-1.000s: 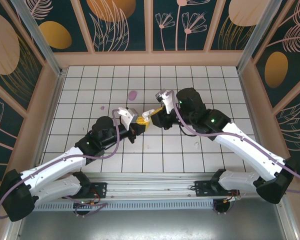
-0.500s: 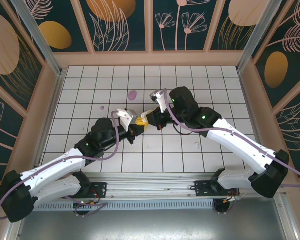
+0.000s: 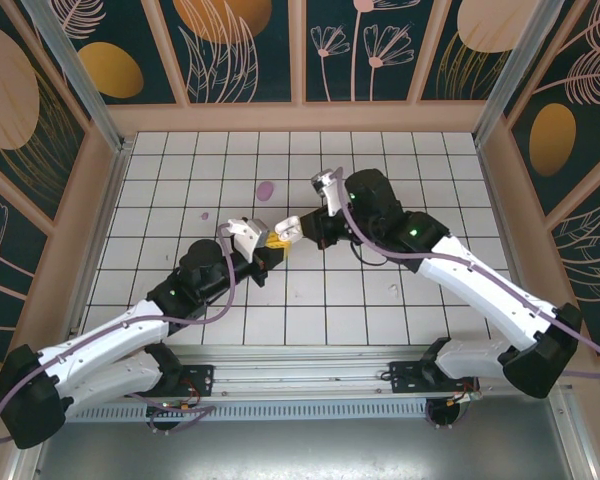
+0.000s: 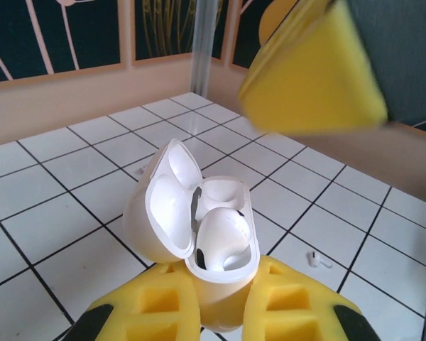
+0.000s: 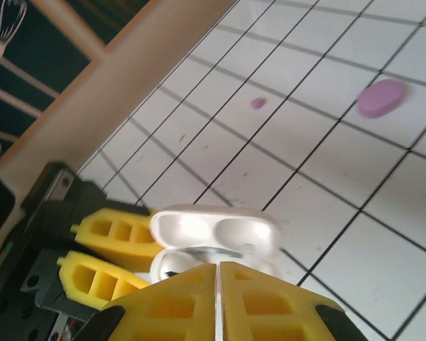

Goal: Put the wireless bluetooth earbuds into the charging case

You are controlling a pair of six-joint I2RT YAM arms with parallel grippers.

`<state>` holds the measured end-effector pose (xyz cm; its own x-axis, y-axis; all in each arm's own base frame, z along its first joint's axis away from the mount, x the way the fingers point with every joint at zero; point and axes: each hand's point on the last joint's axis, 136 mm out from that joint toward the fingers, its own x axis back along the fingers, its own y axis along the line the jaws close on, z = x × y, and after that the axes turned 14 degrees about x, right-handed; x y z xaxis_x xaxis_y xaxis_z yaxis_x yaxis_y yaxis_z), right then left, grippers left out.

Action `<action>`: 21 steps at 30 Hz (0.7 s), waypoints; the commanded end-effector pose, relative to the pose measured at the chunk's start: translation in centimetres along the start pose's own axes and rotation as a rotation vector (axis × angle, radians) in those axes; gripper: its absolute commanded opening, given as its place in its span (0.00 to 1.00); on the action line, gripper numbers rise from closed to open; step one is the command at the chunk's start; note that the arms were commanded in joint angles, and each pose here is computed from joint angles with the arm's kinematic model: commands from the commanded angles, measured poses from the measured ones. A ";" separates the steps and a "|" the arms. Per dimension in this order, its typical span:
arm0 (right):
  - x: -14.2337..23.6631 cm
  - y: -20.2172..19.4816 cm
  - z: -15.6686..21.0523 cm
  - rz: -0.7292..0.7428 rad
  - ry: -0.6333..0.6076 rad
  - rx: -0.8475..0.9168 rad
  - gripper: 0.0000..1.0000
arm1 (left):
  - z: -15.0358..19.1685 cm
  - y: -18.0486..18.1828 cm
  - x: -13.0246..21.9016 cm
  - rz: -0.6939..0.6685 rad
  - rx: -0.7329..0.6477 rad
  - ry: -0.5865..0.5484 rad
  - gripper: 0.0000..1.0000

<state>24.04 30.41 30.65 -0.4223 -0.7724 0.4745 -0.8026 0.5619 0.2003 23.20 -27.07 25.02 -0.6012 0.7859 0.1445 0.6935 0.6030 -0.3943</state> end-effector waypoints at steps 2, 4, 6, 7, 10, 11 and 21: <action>3.9 -2.7 -2.1 0.163 -0.100 -0.102 0.12 | -0.9 0.7 0.4 -0.042 -0.025 -0.064 0.01; 4.5 -4.8 -1.2 0.238 -0.095 -0.163 0.12 | -0.6 0.9 0.3 -0.048 -0.030 -0.059 0.01; 5.0 -7.3 0.4 0.307 -0.074 -0.249 0.14 | -0.5 1.0 0.3 -0.049 -0.032 -0.056 0.01; 5.2 -8.5 1.5 0.325 -0.059 -0.298 0.14 | -0.4 1.0 0.2 -0.048 -0.033 -0.055 0.01; 5.8 -12.1 4.9 0.387 -0.015 -0.438 0.16 | 0.2 1.0 0.0 -0.043 -0.035 -0.038 0.01; 6.0 -13.3 6.4 0.422 0.005 -0.481 0.17 | 0.4 1.1 -0.1 -0.044 -0.037 -0.031 0.01; 9.1 -20.3 20.4 0.647 0.172 -0.798 0.20 | 3.4 1.6 -1.8 -0.029 -0.063 0.066 0.01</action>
<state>29.37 6.63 14.74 -0.5872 -0.2246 0.7776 0.0456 0.9500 0.3089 24.18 -27.28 20.78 -0.6135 0.7509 0.2445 0.6669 0.6585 -0.3487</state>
